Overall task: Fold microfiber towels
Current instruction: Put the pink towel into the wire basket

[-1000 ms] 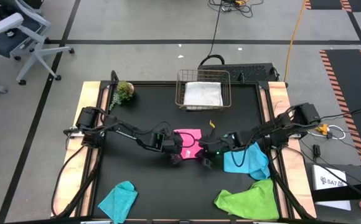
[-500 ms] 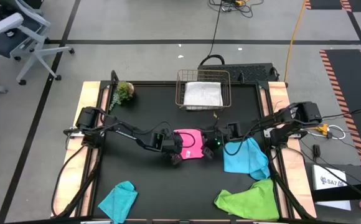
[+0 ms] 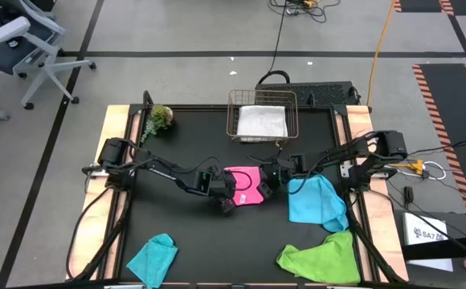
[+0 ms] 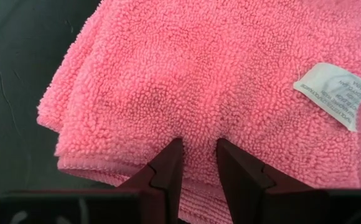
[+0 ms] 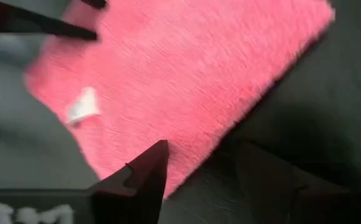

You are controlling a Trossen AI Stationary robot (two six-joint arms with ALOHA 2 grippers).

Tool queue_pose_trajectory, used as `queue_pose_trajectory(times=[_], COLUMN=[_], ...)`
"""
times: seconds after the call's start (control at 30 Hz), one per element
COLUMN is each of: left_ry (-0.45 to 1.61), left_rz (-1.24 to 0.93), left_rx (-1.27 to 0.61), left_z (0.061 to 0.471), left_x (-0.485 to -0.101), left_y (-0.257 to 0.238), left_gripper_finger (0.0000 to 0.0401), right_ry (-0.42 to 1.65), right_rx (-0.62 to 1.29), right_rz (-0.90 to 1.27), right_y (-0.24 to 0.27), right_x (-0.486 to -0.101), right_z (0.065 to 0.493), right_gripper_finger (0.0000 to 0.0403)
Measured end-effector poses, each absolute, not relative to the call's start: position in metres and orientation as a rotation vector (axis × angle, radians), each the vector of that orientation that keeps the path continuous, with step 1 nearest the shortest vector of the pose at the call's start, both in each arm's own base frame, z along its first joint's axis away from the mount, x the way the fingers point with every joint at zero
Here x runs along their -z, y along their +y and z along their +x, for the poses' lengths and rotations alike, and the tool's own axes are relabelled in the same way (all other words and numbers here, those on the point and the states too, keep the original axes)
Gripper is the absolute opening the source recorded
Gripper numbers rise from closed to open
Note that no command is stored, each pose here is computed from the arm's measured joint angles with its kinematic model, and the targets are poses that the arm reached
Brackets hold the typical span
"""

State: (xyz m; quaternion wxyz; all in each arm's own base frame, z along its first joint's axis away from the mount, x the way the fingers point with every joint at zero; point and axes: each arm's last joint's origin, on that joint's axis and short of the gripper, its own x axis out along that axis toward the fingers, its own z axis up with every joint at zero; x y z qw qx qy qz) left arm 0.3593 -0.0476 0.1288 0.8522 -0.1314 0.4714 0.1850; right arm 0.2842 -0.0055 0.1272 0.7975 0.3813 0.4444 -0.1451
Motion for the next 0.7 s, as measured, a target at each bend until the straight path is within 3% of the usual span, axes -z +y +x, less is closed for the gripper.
queue_pose_trajectory(times=[0.43, 0.57, 0.7], left_ry=[0.992, 0.991, 0.988], left_rz=[-0.276, -0.276, -0.278], left_rx=[-0.389, -0.389, -0.39], left_z=[0.359, 0.359, 0.36], left_x=[-0.129, -0.129, -0.129], left_y=[-0.048, -0.048, -0.048], left_gripper_finger=[0.0104, 0.0104, 0.0104], right_ry=[0.851, 0.873, 0.88], right_rx=[0.272, 0.293, 0.33], right_rz=[0.827, 0.82, 0.802], right_y=[-0.012, -0.013, -0.015], right_x=[-0.12, -0.119, -0.116], right_z=[0.298, 0.296, 0.293], right_gripper_finger=[0.0176, 0.0135, 0.0063])
